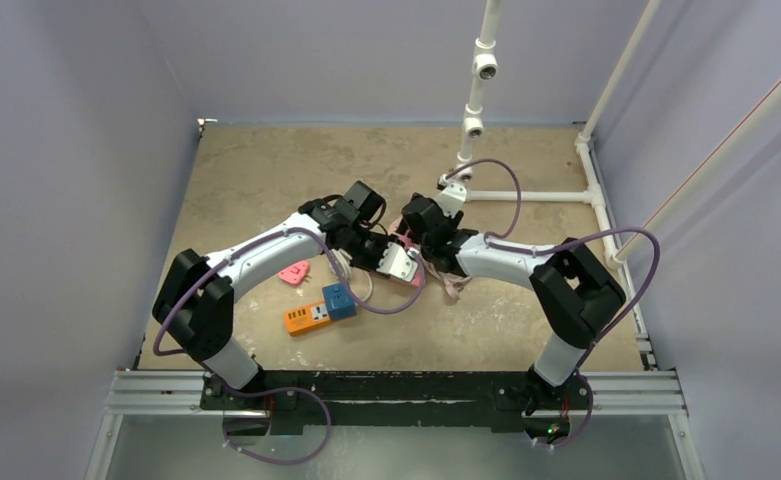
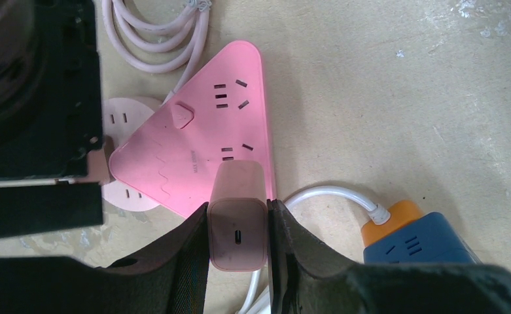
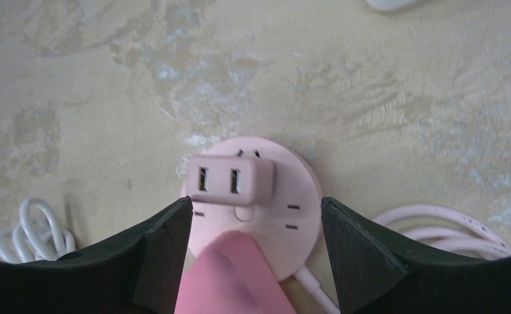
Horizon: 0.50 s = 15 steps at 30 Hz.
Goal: Insert the plug
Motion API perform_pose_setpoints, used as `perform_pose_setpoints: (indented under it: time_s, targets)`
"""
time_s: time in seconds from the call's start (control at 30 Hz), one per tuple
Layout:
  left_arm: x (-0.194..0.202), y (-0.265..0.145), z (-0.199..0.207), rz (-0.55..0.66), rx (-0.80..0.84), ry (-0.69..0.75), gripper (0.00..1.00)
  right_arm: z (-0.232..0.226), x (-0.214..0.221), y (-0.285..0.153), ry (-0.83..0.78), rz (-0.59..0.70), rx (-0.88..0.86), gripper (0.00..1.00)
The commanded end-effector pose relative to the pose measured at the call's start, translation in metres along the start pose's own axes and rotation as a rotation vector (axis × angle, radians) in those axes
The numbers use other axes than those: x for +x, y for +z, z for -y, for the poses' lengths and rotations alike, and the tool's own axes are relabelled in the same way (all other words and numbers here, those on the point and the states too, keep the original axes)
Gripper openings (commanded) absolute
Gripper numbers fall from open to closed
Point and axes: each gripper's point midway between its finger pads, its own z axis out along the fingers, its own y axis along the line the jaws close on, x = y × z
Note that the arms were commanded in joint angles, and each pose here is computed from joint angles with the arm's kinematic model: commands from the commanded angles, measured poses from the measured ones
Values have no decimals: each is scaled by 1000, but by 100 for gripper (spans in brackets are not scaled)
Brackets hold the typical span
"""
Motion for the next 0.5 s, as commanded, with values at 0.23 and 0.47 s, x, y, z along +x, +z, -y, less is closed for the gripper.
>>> perform_pose_setpoints:
  time_s: [0.23, 0.47]
  targets:
    - [-37, -6, -11, 83, -47, -64, 0, -54, -44, 29, -57, 144, -27, 77]
    - [-32, 3, -15, 57, -65, -78, 0, -49, -26, 55, -103, 138, 3, 77]
